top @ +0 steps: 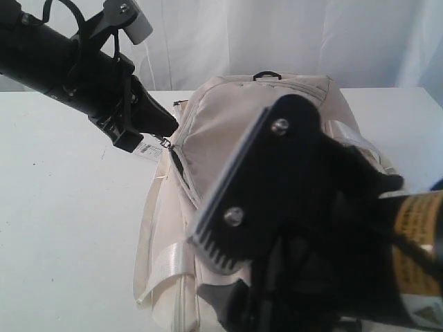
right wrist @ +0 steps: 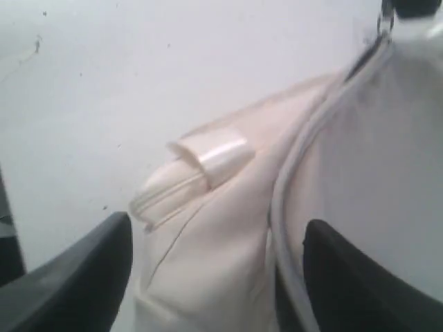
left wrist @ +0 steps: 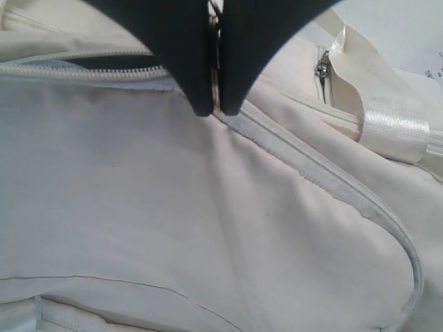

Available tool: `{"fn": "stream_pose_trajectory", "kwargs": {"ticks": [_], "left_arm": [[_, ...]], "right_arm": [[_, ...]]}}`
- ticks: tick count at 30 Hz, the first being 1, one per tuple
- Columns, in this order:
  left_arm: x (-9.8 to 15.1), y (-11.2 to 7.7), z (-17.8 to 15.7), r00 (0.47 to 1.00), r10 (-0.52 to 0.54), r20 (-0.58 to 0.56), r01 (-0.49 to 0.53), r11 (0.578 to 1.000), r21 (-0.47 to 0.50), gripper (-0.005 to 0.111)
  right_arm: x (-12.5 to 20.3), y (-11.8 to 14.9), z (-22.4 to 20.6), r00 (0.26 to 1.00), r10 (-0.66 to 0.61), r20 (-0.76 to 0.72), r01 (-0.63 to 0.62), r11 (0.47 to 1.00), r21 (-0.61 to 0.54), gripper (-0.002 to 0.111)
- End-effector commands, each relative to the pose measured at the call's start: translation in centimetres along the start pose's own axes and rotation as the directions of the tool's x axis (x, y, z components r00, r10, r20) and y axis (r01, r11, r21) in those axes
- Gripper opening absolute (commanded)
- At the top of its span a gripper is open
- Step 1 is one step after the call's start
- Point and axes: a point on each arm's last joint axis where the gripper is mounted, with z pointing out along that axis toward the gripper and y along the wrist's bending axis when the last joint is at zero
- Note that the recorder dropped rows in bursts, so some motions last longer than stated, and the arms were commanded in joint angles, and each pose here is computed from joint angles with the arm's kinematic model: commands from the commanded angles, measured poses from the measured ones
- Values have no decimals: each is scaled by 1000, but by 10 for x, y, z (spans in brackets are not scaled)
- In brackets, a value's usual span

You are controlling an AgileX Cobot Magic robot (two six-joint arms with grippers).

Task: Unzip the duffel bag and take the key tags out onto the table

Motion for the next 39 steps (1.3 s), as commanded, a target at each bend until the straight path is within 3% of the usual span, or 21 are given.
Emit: {"fn": "stream_pose_trajectory", "kwargs": {"ticks": [1, 6, 11, 14, 21, 23, 34, 39], "left_arm": [[-2, -1, -6, 1000, 0, 14, 0, 1000, -1, 0], [-4, -1, -6, 999, -14, 30, 14, 1000, 4, 0], [-4, -1, -6, 999, -14, 30, 14, 1000, 4, 0], [-4, -1, -6, 999, -14, 30, 14, 1000, 4, 0], [-4, -1, -6, 999, -14, 33, 14, 1000, -4, 0], [-5, 1, -6, 999, -14, 42, 15, 1000, -24, 0], [-4, 7, -1, 998, -27, 52, 30, 998, -55, 0], [-1, 12, 7, 998, -37, 41, 40, 997, -61, 0]], "right_arm": [[-7, 1, 27, 987, -159, 19, 157, 985, 75, 65], [-3, 1, 66, 980, -174, -93, 188, 967, 174, 65], [1, 6, 94, 975, -174, -137, 198, 962, 188, 63], [8, 7, 105, 970, -139, -200, 181, 962, 206, 51], [19, 2, 109, 957, -5, -291, 98, 947, 306, 8], [20, 2, 109, 956, 7, -294, 86, 949, 303, 0], [35, 18, 107, 898, 31, -440, 37, 989, 145, 0], [53, 17, 102, 844, 30, -535, 60, 987, 149, 0]]}}
